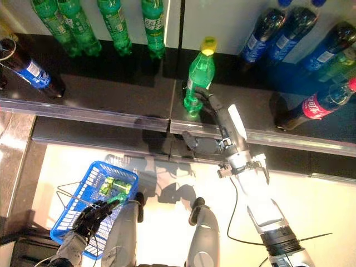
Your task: Pick up the drink and place into the basket.
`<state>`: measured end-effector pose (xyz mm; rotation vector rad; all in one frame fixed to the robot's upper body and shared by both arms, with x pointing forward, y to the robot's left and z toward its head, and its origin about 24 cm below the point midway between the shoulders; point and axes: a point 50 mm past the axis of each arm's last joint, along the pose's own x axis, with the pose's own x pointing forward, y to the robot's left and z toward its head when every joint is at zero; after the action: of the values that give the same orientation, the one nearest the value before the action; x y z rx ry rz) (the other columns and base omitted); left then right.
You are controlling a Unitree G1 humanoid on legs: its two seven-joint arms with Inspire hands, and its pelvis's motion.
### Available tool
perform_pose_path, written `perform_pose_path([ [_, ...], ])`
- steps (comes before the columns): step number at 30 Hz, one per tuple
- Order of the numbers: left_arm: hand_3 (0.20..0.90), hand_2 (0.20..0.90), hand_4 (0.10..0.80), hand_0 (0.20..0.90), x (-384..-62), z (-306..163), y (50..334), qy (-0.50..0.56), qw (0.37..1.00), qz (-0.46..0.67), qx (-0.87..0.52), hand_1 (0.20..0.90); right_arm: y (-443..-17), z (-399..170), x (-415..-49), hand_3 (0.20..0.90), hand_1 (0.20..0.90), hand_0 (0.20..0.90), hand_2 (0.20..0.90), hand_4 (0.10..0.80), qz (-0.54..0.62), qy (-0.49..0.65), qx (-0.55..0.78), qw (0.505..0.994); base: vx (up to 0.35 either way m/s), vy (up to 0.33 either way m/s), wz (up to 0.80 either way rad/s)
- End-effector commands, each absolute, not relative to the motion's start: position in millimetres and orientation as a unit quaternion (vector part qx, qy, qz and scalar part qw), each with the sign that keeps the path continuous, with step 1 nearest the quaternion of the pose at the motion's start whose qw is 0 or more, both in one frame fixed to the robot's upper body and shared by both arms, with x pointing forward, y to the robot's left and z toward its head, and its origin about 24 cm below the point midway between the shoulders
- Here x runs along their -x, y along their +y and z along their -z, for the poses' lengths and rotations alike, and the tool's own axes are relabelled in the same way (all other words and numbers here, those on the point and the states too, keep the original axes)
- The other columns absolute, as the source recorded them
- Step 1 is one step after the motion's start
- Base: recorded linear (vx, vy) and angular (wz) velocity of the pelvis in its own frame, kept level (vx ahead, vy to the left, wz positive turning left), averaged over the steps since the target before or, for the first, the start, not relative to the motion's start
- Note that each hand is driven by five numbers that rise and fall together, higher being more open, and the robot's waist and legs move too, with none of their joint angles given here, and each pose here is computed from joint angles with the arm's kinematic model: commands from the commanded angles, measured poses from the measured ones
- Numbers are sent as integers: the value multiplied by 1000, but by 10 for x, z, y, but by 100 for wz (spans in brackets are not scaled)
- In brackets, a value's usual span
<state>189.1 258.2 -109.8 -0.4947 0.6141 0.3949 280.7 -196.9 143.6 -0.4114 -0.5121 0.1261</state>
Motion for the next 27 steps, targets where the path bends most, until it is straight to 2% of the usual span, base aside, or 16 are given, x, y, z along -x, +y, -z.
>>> perform_pose_path([
  [1, 200, 300, 100, 300, -1749, 1074, 2637, 276, 925, -162, 206, 300, -2072, -2062, -2738, 900, 900, 900, 900, 800, 0, -412, 132, 902, 78, 16, 3],
  [27, 200, 300, 100, 300, -1641, 1137, 2606, 313, 920, -144, 187, 300, -2198, -2088, -2900, 900, 900, 900, 900, 800, 43, -381, 102, 918, 40, 2, 2],
])
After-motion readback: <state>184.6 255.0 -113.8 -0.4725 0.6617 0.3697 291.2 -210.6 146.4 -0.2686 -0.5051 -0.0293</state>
